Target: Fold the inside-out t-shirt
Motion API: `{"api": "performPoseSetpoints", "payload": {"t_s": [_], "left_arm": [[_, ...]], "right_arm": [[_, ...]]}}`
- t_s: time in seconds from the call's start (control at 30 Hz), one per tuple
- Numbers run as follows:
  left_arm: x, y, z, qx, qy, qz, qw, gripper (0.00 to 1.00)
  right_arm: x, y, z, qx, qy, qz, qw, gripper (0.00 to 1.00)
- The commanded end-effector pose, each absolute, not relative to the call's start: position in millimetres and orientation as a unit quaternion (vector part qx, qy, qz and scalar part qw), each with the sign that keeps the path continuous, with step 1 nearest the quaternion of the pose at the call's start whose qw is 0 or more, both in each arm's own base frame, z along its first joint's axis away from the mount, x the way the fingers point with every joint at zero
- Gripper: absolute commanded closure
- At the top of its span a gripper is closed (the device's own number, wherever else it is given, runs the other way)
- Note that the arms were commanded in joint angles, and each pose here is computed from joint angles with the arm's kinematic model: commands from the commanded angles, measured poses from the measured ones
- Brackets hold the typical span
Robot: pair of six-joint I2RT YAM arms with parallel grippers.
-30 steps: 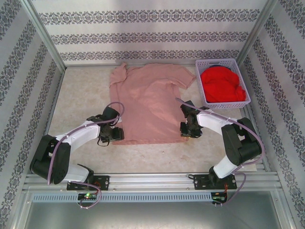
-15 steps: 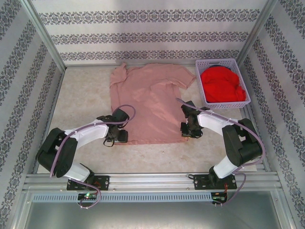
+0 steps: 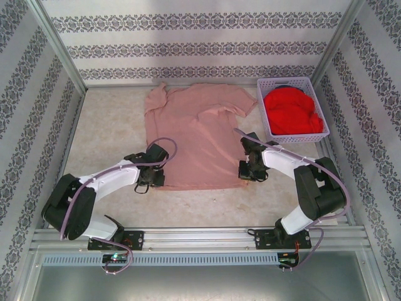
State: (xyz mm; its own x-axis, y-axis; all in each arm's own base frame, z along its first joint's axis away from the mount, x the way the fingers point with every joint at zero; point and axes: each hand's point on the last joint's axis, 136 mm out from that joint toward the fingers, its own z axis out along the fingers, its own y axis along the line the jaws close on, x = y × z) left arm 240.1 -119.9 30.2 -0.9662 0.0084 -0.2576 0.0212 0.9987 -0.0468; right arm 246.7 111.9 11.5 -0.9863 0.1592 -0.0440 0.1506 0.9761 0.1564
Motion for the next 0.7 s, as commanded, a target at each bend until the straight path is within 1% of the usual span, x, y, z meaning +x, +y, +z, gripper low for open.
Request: {"api": "performPoseSetpoints", "payload": {"t_s": [0.0, 0.2, 0.37, 0.57, 0.63, 0.67], "left_arm": [[244, -115, 34, 0.010, 0.990, -0.009, 0.141, 0.82], [245, -106, 28, 0.008, 0.991, 0.011, 0.134, 0.88], [247, -104, 36, -0.013, 0.989, -0.011, 0.147, 0.91], [252, -104, 50, -0.075, 0.977, -0.111, 0.168, 0.97], [258, -106, 63, -0.105, 0.962, -0.164, 0.192, 1.00], [261, -106, 70, -0.118, 0.954, -0.187, 0.201, 1.00]], "right_arm": [[266, 127, 1, 0.064, 0.989, 0.119, 0.059, 1.00], [269, 126, 3, 0.067, 0.988, 0.125, 0.059, 1.00], [272, 124, 8, 0.073, 0.987, 0.126, 0.066, 1.00], [279, 119, 20, 0.086, 0.984, 0.128, 0.090, 1.00], [288, 118, 33, 0.090, 0.979, 0.143, 0.116, 1.00], [292, 120, 41, 0.091, 0.975, 0.153, 0.131, 1.00]]}}
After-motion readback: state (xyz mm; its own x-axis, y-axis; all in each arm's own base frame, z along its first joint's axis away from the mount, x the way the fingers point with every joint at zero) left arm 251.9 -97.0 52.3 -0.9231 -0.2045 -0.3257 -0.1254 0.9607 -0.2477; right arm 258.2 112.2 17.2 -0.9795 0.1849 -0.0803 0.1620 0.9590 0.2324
